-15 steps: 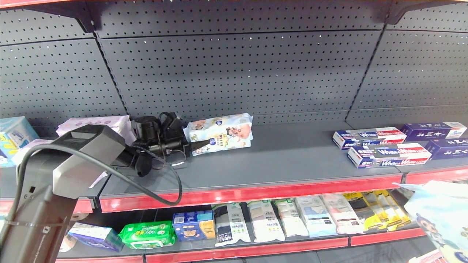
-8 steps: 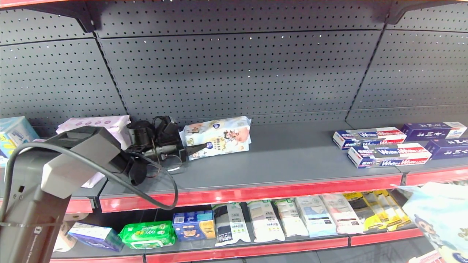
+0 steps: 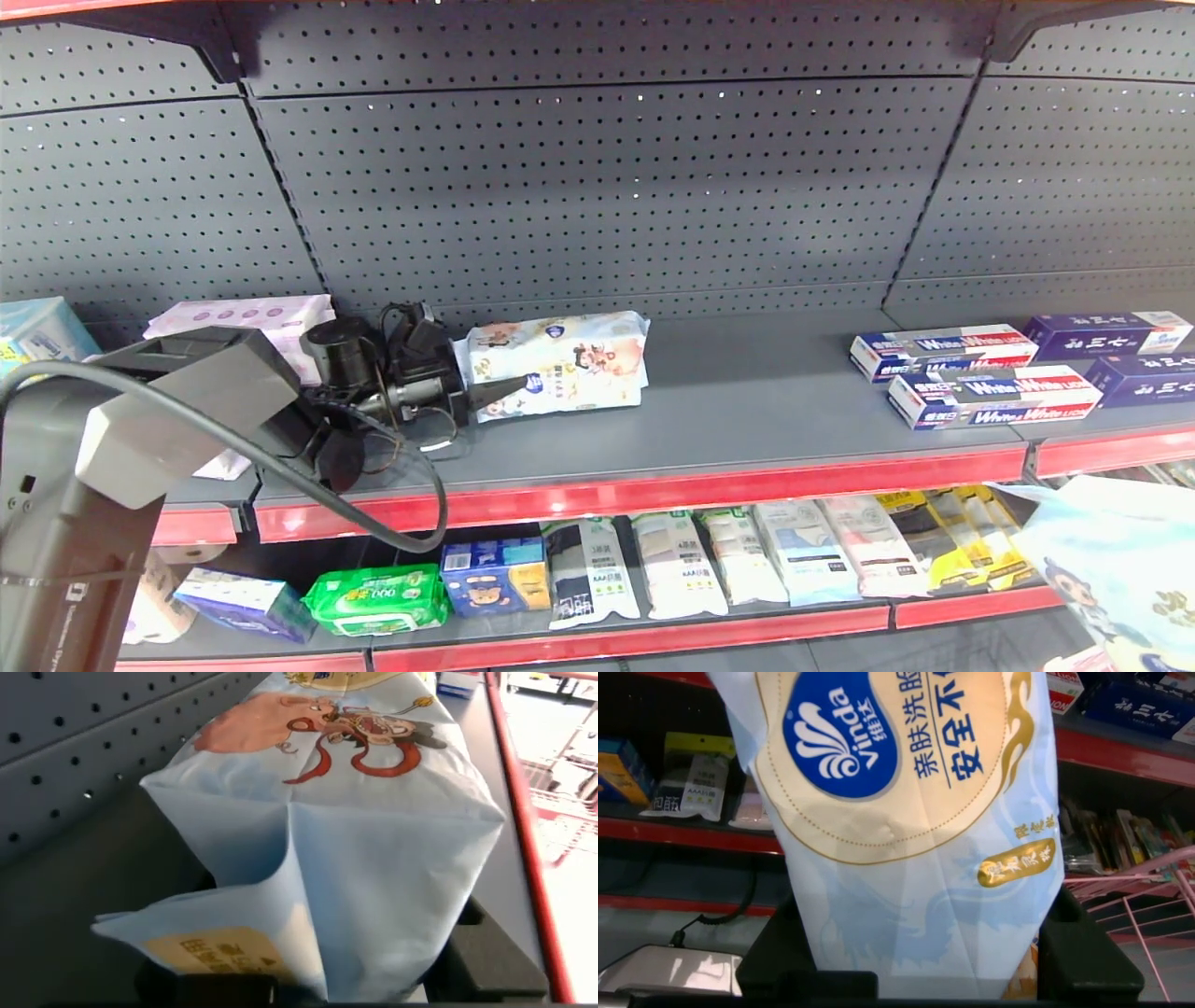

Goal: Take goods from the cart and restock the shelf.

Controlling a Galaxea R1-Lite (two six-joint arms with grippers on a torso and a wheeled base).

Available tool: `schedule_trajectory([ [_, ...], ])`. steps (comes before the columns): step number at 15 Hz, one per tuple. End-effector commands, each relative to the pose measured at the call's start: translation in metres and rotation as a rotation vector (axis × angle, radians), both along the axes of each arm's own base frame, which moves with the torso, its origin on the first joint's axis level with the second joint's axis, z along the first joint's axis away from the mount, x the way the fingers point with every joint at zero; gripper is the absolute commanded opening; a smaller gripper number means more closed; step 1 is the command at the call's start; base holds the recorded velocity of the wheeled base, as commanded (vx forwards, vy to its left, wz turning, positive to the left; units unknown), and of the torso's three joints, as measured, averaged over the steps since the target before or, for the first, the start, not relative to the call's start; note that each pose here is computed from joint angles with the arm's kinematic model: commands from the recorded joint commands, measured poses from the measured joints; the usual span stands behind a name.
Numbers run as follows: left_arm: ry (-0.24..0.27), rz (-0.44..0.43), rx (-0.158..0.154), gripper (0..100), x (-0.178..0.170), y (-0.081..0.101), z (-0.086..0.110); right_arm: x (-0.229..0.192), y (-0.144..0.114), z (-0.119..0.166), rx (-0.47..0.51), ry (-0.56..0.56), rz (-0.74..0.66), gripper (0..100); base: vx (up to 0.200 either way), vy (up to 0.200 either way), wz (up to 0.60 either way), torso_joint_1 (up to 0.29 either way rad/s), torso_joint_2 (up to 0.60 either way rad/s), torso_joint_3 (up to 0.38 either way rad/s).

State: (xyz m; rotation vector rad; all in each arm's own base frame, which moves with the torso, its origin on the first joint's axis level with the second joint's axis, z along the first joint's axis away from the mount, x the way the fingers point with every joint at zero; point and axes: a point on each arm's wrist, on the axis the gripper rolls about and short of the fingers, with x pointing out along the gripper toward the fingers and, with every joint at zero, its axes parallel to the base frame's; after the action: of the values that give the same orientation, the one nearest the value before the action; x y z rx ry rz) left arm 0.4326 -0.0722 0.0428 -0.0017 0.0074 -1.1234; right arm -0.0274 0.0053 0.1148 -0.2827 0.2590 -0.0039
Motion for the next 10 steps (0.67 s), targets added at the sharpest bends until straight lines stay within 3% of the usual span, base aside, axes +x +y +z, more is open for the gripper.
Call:
schedule_trajectory([
  [1, -0.012, -0.007, -0.001, 0, -0.009, 0.001, 0.009, 0.0, 0.0, 0.0, 0.0, 0.0, 0.001, 0, 0.0, 0.0, 0.0, 0.0, 0.0, 0.0],
  [7, -0.009, -0.009, 0.0, 0, -0.043, 0.005, 0.015, 0.0, 0.0, 0.001, 0.0, -0.003, 0.003, 0, 0.0, 0.0, 0.0, 0.0, 0.0, 0.0],
  [10, -0.016, -0.009, -0.002, 0, -0.066, 0.008, 0.004, 0.0, 0.0, 0.001, -0.001, -0.007, 0.003, 0, 0.0, 0.0, 0.0, 0.0, 0.0, 0.0],
])
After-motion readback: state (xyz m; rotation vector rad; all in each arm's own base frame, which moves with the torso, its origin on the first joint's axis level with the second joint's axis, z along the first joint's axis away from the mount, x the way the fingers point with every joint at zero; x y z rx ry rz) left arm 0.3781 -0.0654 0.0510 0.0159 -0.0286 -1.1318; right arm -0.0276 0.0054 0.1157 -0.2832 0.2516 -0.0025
